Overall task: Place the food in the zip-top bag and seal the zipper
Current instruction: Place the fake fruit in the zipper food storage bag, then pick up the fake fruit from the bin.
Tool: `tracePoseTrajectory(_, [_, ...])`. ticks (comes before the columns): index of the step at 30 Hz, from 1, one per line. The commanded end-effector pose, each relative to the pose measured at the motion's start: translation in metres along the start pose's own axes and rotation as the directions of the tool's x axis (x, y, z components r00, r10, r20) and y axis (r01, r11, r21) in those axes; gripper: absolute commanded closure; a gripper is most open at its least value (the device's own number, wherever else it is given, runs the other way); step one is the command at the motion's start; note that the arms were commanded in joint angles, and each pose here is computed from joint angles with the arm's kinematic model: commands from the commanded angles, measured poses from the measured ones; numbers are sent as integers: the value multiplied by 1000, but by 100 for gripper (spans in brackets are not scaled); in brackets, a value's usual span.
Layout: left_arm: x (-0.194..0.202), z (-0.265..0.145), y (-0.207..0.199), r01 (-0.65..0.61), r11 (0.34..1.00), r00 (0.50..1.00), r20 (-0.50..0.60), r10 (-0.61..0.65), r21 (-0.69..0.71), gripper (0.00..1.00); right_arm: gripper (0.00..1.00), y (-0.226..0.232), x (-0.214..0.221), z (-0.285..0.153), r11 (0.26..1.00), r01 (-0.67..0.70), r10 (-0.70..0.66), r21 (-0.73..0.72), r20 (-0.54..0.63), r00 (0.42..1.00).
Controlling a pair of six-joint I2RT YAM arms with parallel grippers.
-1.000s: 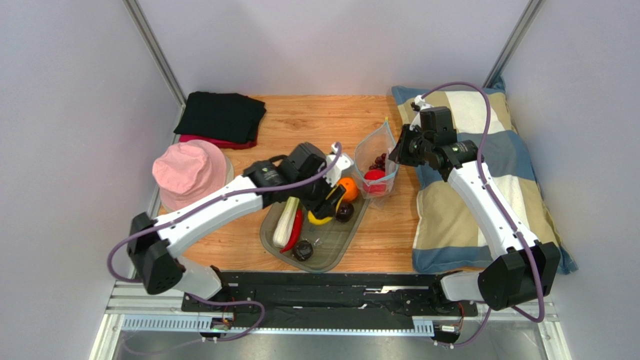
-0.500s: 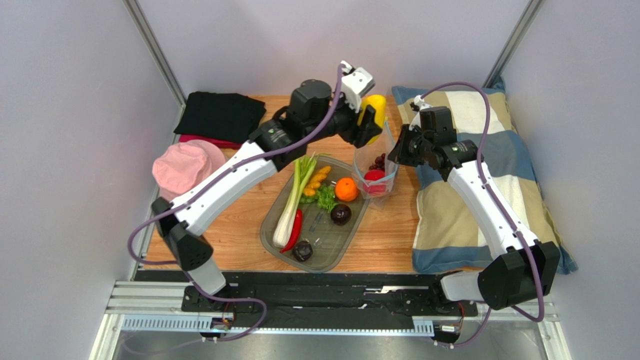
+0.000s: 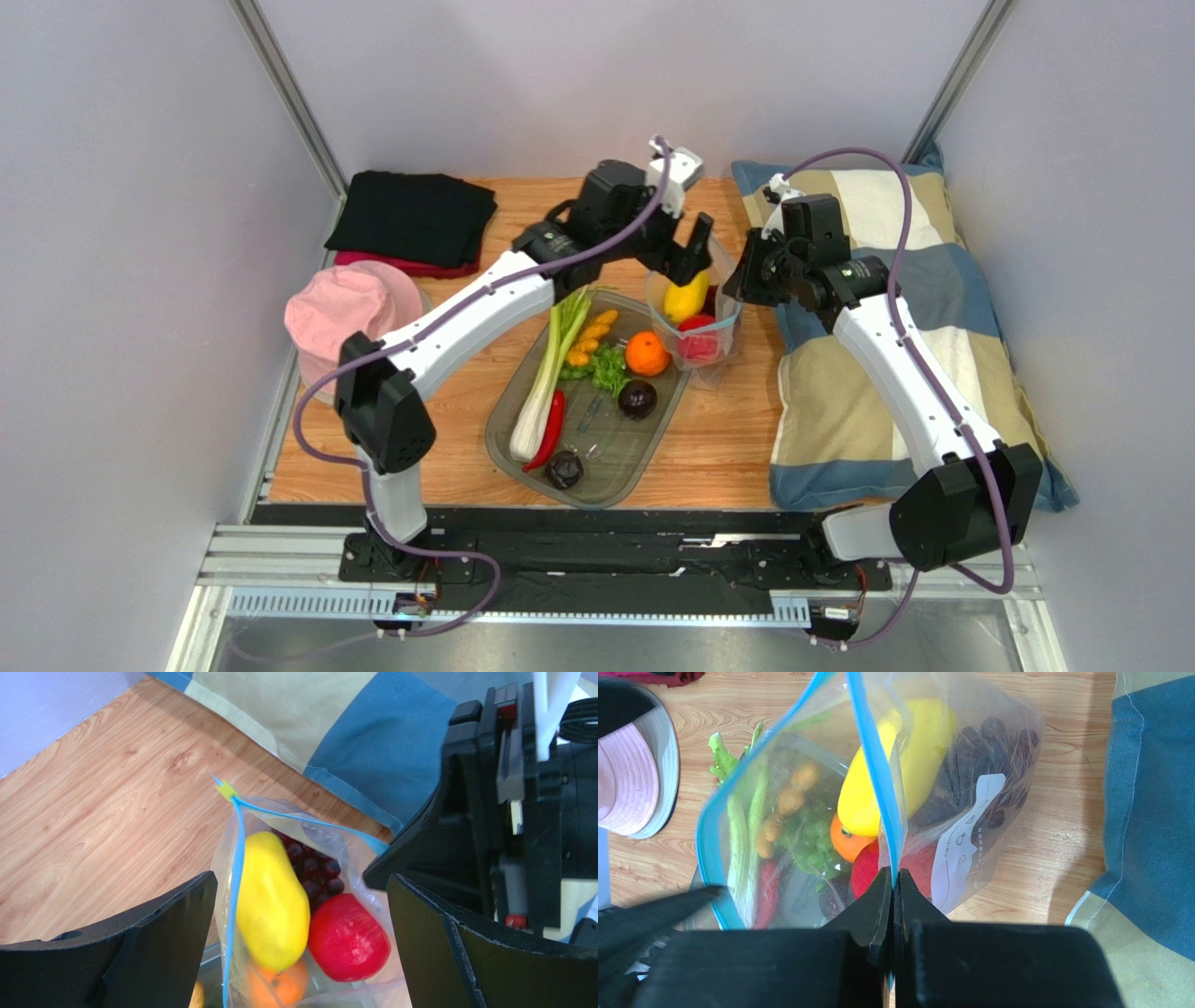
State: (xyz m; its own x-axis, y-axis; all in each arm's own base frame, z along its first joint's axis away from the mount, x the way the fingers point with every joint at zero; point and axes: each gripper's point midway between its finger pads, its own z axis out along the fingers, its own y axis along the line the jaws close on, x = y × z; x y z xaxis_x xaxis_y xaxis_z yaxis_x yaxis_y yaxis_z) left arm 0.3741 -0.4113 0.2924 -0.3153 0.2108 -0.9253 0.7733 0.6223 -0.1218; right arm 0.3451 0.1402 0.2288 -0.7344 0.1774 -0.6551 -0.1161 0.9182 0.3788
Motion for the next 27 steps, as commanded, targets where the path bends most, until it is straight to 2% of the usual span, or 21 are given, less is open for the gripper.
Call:
tracePoseTrajectory(1, [-20, -71, 13, -76, 996, 994, 86, 72, 42, 1, 100, 8, -24, -6, 999, 29, -27, -23, 69, 997])
tracePoseTrajectory(2, [21, -70, 17, -86, 993, 996, 21, 85, 86, 1, 100, 8, -24, -6, 999, 31, -29, -25, 70, 997])
tracePoseTrajectory(4, [32, -82, 18, -203, 974, 978, 58, 198, 96, 1, 100, 8, -24, -5, 999, 28, -26, -28, 67, 997])
tracePoseTrajectory(5, [69, -78, 18, -216, 968, 976, 7, 217, 128, 1, 100, 8, -24, -4, 999, 28, -26, -27, 66, 997])
tracePoseTrajectory(7, [78, -76, 19, -312, 941, 950, 57, 307, 130, 2, 100, 8, -25, -4, 999, 27, -25, -25, 68, 997])
tracePoseTrajectory(9, [116, -66, 17, -353, 916, 935, 34, 353, 190, 3, 100, 7, -25, -1, 999, 29, -27, -22, 63, 998])
tracePoseTrajectory(10, [118, -60, 16, -381, 903, 924, 58, 377, 200, 4, 100, 5, -25, 0, 999, 30, -29, -18, 62, 998])
tracePoseTrajectory(12, [139, -46, 18, -405, 883, 912, 37, 408, 237, 5, 100, 4, -25, 1, 1000, 28, -27, -13, 64, 998])
tracePoseTrajectory(18, [151, -6, 27, -470, 840, 877, 37, 479, 272, 5, 100, 3, -30, 2, 999, 30, -30, -10, 70, 997])
tracePoseTrajectory(20, [151, 2, 26, -488, 821, 867, 55, 496, 295, 5, 100, 3, -31, 1, 1000, 27, -26, -11, 72, 997])
tracePoseTrajectory(23, [165, 9, 18, -491, 786, 859, 58, 509, 376, 1, 100, 1, -30, 2, 1000, 23, -23, -4, 68, 997])
tracePoseTrajectory(27, [185, 21, 15, -500, 756, 843, 38, 536, 422, 1, 100, 0, -32, 1, 1000, 22, -22, 1, 74, 997])
